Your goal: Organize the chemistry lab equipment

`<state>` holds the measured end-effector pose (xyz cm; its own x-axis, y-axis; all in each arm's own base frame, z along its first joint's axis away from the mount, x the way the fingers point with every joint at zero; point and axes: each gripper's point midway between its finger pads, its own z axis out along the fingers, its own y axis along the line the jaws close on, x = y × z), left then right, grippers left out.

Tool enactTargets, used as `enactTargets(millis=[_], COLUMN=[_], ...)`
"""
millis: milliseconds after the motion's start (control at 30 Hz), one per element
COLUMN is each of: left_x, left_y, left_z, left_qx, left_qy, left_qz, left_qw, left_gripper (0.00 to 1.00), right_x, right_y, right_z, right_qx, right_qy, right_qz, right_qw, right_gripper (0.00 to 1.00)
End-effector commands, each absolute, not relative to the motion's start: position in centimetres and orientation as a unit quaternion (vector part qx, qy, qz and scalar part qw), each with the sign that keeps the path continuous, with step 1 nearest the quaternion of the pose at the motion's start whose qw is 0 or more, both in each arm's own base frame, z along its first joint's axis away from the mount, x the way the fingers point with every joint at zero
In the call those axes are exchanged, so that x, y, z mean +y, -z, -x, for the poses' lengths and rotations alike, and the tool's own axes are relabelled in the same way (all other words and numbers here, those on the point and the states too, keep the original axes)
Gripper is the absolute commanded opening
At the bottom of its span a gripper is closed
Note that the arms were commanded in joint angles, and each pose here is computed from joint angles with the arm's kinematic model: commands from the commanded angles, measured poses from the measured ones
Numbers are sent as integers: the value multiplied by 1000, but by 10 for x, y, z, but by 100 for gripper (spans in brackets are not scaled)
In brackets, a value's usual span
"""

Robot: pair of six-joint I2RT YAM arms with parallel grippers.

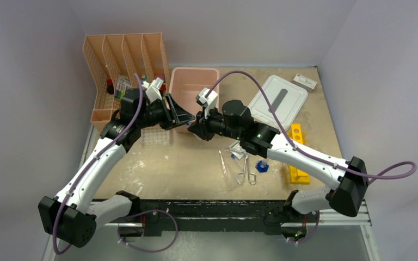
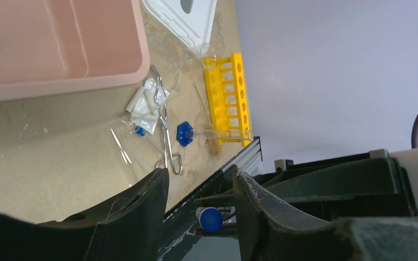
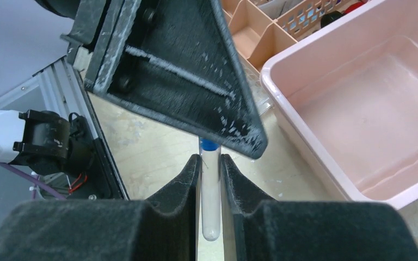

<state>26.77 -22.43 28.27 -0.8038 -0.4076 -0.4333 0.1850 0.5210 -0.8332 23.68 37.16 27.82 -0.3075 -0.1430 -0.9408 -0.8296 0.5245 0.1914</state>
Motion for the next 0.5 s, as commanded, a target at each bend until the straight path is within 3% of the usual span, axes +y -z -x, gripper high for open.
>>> enactTargets(millis=[0,267,467], left_x=[-225,-227,-229], left_y=[-298,-305,-305], left_z=[-246,-243,-239], left_qx=[811,808,812], left_qy=[496,503,504], left_qz=[9,1,-12], left_qw=[310,306,295], left_gripper=[45,28,24], right_x=[375,374,374], right_y=[-308,-303,-301], right_z=[-239,-243,-247], right_qx=[697,701,704], right_qy=[-370,-361,-355], right_qz=[345,343,338], right_qw=[509,511,514], right_gripper=[16,16,15])
